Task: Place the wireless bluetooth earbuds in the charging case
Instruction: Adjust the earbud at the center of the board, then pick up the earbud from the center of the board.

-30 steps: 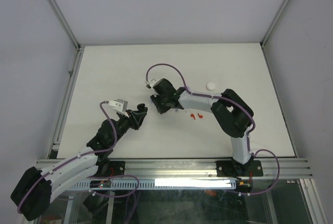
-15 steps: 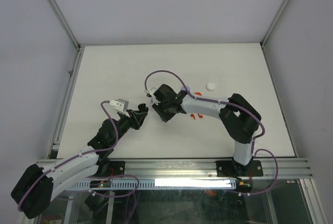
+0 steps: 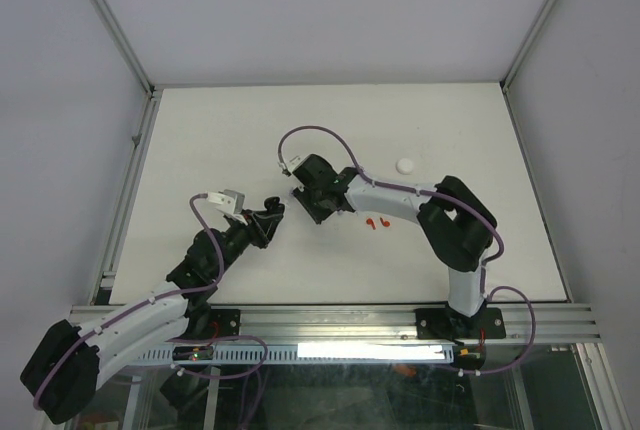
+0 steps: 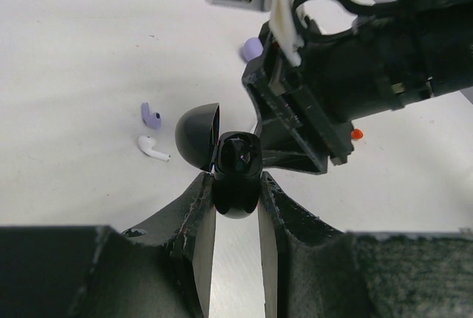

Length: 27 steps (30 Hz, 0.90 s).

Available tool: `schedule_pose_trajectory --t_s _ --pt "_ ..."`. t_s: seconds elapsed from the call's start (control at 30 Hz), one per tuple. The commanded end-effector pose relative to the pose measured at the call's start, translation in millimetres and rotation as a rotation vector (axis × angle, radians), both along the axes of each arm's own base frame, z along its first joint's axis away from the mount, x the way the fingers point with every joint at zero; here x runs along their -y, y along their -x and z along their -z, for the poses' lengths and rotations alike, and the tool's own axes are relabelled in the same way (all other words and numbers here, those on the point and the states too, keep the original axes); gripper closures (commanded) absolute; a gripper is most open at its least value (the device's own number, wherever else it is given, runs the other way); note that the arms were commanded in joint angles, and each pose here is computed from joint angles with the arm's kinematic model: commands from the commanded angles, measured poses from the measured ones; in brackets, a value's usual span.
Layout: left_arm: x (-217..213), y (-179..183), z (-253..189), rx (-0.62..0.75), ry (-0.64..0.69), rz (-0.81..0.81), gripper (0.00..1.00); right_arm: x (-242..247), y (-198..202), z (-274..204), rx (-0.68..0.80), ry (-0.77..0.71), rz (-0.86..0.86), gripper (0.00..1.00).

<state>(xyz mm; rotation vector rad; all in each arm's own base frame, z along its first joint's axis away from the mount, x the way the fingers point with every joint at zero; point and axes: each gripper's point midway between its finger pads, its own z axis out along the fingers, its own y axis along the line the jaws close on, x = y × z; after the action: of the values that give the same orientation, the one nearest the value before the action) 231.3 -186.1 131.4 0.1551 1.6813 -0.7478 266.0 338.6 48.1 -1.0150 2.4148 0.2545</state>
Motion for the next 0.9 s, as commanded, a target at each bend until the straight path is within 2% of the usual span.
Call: schedule_pose_trajectory --t_s 0.0,0.6,0.87 --pt "1 -3 -22 0.051 0.050 0.000 1.00 -9 -18 -7 0.043 -0.014 0.017 0.68" --pt "5 0 -21 0.054 0.055 0.026 1.00 -3 -15 17 0.004 0.049 -0.003 0.69" --pt "8 3 -23 0.076 0.074 0.051 1.00 1 -18 11 0.028 0.059 0.001 0.81"
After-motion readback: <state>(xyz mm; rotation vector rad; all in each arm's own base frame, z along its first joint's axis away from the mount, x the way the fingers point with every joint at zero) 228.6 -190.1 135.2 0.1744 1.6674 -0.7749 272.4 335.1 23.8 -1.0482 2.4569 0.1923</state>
